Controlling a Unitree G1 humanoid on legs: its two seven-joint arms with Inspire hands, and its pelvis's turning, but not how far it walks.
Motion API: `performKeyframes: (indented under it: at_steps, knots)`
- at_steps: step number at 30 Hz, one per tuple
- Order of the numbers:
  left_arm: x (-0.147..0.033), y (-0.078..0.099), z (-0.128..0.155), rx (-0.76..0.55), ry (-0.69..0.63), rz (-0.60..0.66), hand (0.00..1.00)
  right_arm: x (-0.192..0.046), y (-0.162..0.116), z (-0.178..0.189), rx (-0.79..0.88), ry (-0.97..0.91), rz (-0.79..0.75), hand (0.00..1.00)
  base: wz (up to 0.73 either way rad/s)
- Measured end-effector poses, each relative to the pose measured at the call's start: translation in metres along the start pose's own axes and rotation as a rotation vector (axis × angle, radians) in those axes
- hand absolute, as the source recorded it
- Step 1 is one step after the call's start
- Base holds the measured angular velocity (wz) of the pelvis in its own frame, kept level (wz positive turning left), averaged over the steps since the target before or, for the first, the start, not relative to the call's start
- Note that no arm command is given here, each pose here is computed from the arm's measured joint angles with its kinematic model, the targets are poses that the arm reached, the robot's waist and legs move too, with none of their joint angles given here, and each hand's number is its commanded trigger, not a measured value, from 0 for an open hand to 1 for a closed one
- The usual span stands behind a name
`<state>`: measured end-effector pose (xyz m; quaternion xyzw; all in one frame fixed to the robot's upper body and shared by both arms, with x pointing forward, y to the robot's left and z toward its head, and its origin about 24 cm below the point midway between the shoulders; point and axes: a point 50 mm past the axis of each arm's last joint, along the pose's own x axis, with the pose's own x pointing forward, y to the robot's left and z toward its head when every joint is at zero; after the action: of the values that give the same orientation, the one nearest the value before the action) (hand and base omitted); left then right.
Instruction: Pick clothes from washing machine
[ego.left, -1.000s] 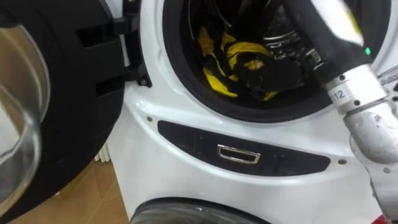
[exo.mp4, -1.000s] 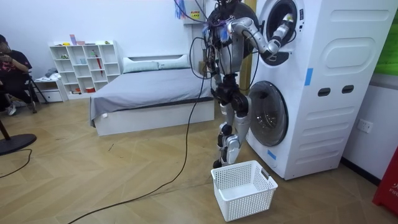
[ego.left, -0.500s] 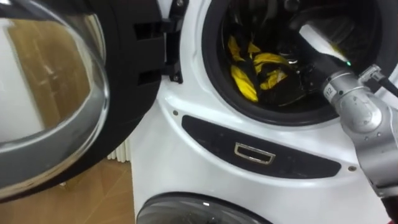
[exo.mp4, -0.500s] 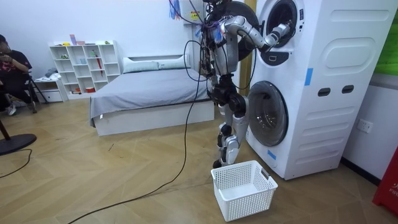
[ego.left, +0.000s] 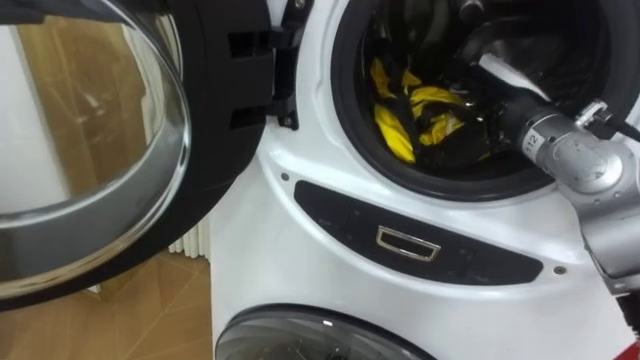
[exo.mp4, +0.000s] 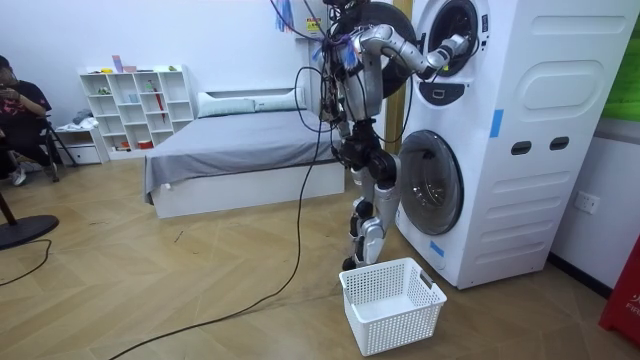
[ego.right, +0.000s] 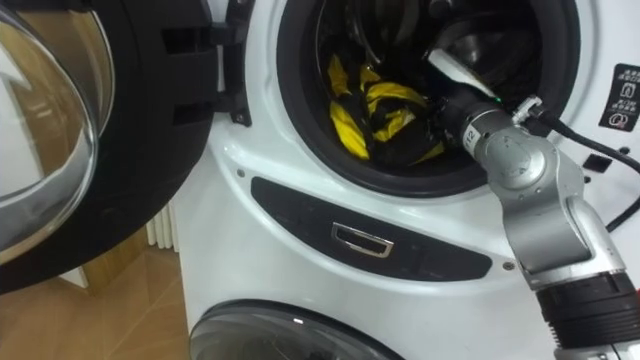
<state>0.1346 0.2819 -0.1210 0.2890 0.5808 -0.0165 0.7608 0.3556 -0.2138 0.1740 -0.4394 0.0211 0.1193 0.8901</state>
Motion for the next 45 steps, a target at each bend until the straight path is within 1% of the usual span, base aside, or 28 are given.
performKeyframes:
  at_steps: [1, 2, 5, 8, 13, 17, 24, 33, 39, 41, 45]
  knots:
    - [0.000, 0.001, 0.001, 0.000, -0.001, 0.001, 0.00, 0.000, 0.001, -0.001, 0.002, 0.005, 0.025, 0.77, 0.00]
    - [0.000, 0.002, 0.001, 0.002, 0.001, -0.002, 0.00, 0.000, 0.002, -0.003, 0.010, 0.008, 0.055, 1.00, 0.00]
    - [-0.001, 0.006, -0.001, 0.008, 0.005, -0.025, 0.00, -0.002, 0.003, -0.006, 0.027, 0.008, 0.102, 1.00, 0.02]
    - [-0.001, 0.012, -0.002, 0.015, 0.009, -0.042, 0.00, -0.004, 0.004, -0.011, 0.050, 0.015, 0.107, 1.00, 0.00]
    - [-0.001, 0.014, -0.004, 0.022, 0.016, -0.053, 0.00, -0.008, 0.002, -0.021, 0.066, 0.040, 0.054, 1.00, 0.09]
    - [-0.001, 0.016, -0.005, 0.056, 0.022, -0.050, 0.00, -0.010, 0.000, -0.024, 0.063, 0.048, 0.027, 1.00, 0.03]
    - [-0.001, 0.015, -0.005, 0.062, 0.015, -0.054, 0.00, -0.013, -0.002, -0.023, 0.046, 0.037, 0.011, 1.00, 0.00]
    - [-0.003, 0.018, 0.003, 0.067, -0.022, -0.050, 0.00, -0.019, -0.003, -0.019, 0.015, 0.016, -0.003, 1.00, 0.01]
    - [-0.004, 0.018, 0.005, 0.069, -0.047, -0.072, 0.00, -0.024, -0.006, -0.008, -0.033, -0.021, -0.038, 1.00, -0.05]
    - [-0.004, 0.021, 0.004, 0.047, -0.047, -0.079, 0.00, -0.030, -0.005, 0.005, -0.089, -0.069, -0.057, 1.00, -0.15]
    - [-0.005, 0.022, 0.004, 0.038, -0.051, -0.093, 0.00, -0.043, 0.000, 0.025, -0.132, -0.159, -0.074, 1.00, -0.16]
